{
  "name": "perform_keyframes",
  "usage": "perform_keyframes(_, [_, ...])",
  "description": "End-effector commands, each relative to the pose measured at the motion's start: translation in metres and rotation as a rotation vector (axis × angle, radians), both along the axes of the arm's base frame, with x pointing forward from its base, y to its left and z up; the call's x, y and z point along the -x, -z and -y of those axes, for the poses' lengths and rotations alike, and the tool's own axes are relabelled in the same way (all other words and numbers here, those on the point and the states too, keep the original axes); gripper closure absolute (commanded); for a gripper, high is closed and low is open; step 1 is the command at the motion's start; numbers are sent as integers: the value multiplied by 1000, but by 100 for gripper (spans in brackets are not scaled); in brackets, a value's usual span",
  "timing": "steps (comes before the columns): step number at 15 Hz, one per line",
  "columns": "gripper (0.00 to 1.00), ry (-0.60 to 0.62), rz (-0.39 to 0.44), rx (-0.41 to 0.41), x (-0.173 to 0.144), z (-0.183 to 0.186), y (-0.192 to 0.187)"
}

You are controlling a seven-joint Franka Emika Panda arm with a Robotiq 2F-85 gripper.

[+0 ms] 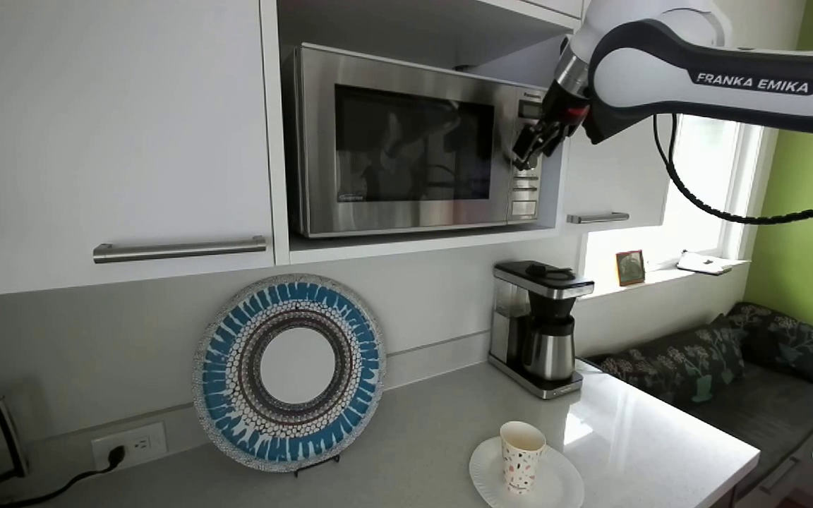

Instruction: Close the microwave door fully, turn the round knob on the microwave to the right

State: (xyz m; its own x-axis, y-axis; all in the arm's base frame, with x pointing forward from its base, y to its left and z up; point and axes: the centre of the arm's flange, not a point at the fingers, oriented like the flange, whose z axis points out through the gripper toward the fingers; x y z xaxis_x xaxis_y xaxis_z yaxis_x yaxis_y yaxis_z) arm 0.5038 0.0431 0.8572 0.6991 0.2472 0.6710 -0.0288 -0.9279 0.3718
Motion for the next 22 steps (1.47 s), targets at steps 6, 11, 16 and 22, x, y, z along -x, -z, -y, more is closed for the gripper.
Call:
perform_keyframes(6, [38, -29, -7, 37, -11, -9, -3])
perform_keyframes(11, [39, -32, -12, 49, -15, -11, -2])
perform_keyframes(16, [51, -28, -19, 70, -16, -9, -1])
perform_keyframes(22, [93, -16, -28, 92, -15, -7, -4])
